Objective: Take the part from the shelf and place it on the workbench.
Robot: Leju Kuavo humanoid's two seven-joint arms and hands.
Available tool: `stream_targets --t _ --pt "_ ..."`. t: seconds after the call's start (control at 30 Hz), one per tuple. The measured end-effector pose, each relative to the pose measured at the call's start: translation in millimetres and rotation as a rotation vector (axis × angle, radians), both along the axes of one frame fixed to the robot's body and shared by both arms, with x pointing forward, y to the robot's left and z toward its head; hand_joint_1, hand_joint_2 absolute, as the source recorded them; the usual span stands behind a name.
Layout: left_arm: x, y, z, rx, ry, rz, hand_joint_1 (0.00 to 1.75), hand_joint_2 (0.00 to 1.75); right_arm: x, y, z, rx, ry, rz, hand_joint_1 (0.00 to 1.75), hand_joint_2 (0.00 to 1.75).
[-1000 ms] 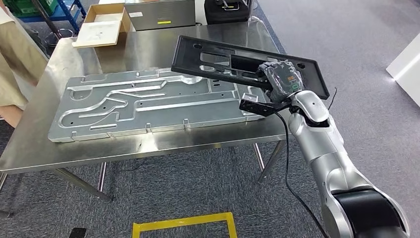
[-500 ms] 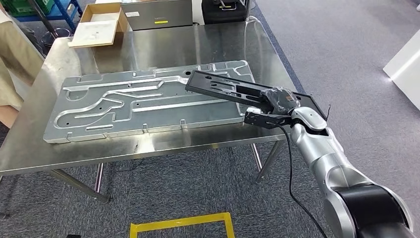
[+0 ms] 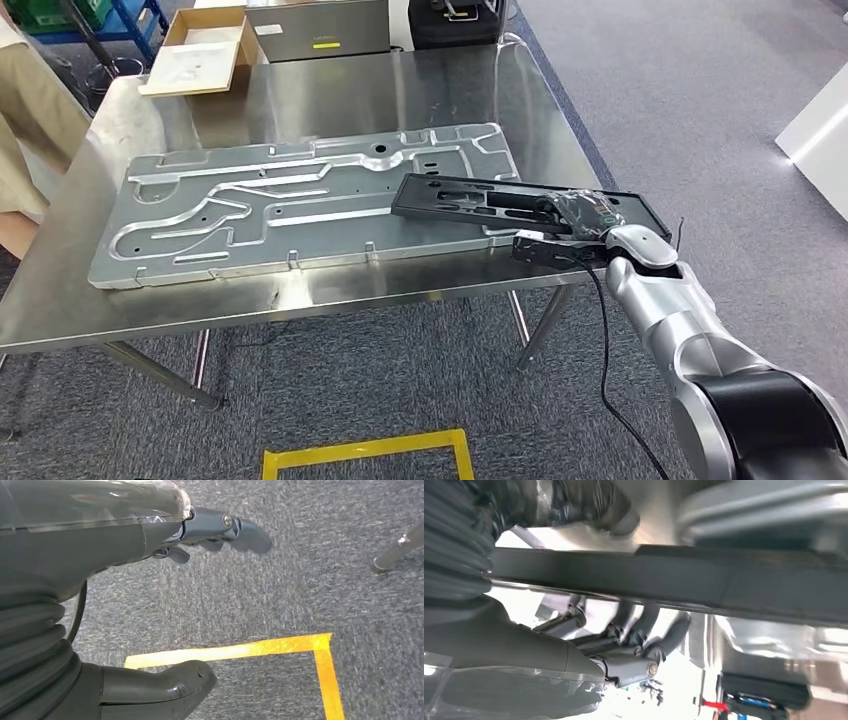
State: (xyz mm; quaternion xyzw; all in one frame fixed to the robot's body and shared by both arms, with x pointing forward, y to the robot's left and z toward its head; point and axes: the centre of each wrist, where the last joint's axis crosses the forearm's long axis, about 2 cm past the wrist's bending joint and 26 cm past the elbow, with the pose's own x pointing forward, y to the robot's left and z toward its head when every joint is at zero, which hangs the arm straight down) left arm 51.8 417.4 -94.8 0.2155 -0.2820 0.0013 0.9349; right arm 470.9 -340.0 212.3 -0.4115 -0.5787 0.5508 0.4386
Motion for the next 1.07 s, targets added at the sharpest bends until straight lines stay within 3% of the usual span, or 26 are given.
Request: stream_targets --t 0.03,0.07,0.17,0.2,0.47,1.07 --pt "-0.6 1.5 0.3 0.005 0.002 0.001 0.00 1.75 -0.7 -3.5 -1.0 -0.005 0.003 -0.009 0.00 1.75" --pt "-1.4 2.8 0.5 0.009 0.004 0.002 0.00 1.31 -1.3 -7.2 -1.7 -0.009 0.002 -0.017 0.00 1.75" --pt "-4.0 6.5 1.1 0.023 0.013 0.007 0.00 0.00 -3.6 -17.3 -4.3 -0.019 -0.005 -0.040 0.00 0.44" --pt "-5.1 7.5 1.3 0.028 0.016 0.010 0.00 0.00 -5.0 -20.5 -6.4 -0.023 -0.006 -0.051 0.00 0.00" --pt "-6.2 13.7 2.9 0.059 0.022 0.021 0.00 0.00 -12.6 -40.2 -13.8 -0.054 -0.086 -0.124 0.00 0.00" --pt "-5.1 13.0 2.8 0.061 0.022 0.013 0.00 0.00 -15.4 -48.9 -14.6 -0.055 -0.112 -0.132 0.00 0.00"
